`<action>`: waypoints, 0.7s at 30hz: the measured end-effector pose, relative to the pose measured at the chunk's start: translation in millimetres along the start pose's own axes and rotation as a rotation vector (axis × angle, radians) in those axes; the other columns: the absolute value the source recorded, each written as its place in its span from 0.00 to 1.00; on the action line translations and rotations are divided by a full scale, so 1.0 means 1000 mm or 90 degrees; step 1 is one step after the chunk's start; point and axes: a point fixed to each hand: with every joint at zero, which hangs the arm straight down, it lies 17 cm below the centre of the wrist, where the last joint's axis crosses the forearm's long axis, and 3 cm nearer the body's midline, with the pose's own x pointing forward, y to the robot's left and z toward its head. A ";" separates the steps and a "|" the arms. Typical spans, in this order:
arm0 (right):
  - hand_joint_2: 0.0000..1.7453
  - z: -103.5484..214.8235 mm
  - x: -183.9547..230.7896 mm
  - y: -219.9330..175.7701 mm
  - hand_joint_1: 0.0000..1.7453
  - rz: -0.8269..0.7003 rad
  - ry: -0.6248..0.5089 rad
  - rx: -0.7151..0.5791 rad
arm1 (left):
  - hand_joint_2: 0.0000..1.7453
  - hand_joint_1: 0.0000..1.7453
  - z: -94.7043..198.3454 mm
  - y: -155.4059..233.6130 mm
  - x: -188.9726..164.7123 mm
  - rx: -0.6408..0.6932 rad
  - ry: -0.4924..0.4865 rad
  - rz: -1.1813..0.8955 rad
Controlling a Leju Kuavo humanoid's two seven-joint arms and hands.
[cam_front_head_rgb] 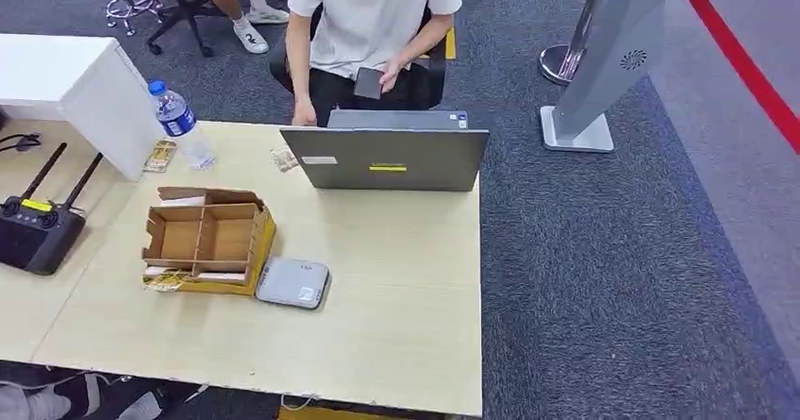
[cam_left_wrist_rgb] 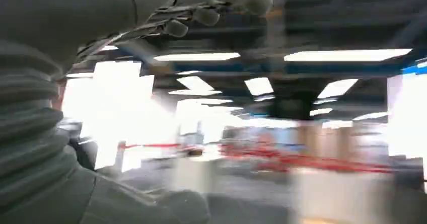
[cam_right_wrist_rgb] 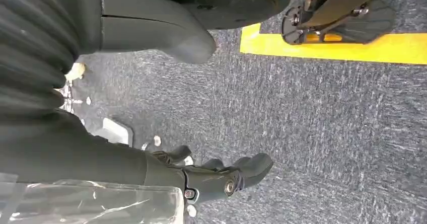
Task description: Pass the card to the sensor for recognition and then transmit it.
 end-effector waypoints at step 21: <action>1.00 0.000 0.011 0.000 0.00 0.115 -0.020 0.007 | 1.00 0.00 0.585 -0.323 0.024 -0.628 0.902 0.497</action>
